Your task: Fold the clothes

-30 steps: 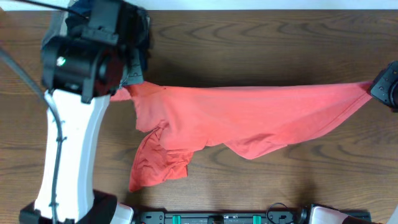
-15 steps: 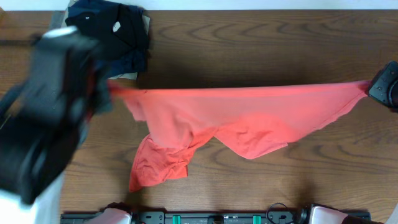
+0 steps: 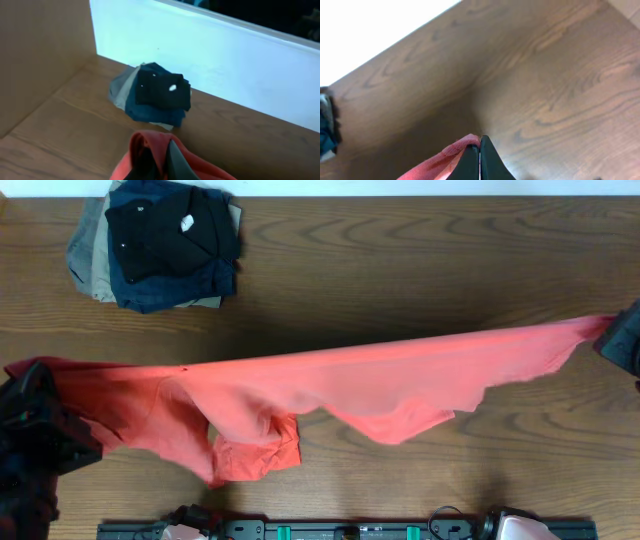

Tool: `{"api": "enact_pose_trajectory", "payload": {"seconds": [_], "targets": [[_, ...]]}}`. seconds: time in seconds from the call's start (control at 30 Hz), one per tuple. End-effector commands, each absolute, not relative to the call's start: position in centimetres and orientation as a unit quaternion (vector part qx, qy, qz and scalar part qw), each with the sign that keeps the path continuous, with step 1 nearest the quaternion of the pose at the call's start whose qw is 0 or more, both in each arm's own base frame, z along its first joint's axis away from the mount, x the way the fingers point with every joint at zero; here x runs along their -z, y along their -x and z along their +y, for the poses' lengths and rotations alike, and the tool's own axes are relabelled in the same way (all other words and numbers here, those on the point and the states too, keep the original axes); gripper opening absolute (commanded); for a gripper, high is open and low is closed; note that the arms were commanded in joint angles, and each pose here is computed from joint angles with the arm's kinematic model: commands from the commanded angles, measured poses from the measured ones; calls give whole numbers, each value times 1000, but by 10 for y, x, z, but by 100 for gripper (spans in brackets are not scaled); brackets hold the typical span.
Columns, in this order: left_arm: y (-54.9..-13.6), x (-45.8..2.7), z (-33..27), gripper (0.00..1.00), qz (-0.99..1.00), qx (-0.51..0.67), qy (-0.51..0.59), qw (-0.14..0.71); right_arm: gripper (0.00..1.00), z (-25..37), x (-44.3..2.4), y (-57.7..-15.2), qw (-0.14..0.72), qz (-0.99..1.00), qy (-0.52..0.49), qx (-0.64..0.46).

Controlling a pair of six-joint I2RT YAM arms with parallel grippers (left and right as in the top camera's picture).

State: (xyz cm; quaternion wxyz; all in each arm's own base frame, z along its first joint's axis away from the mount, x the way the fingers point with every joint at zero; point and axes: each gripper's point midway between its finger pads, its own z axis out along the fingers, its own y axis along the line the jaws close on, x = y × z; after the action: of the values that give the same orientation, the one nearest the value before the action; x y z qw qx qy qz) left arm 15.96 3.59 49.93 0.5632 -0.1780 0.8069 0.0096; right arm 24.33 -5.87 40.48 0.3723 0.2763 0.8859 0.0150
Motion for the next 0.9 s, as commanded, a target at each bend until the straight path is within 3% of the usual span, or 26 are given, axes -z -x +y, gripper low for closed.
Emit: {"api": "enact_pose_trajectory", "payload": {"seconds": [0.0,0.33,0.47,0.63,0.87], "targets": [[-177,-499,48,6,804,-60,205,556,1,-78,-408,-251,384,876,-291,23],[-282,-468,37,6,835,-182,182,486,1,-97,-410,-291,404,864,-295,50],[-302,-452,42,6,839,-237,182,454,1,-109,-406,-288,393,862,-308,85],[-296,-457,45,6,835,-239,185,459,1,-112,-407,-281,393,860,-312,95],[-241,-490,61,6,805,-207,212,514,1,-97,-404,-269,380,872,-301,65]]}}
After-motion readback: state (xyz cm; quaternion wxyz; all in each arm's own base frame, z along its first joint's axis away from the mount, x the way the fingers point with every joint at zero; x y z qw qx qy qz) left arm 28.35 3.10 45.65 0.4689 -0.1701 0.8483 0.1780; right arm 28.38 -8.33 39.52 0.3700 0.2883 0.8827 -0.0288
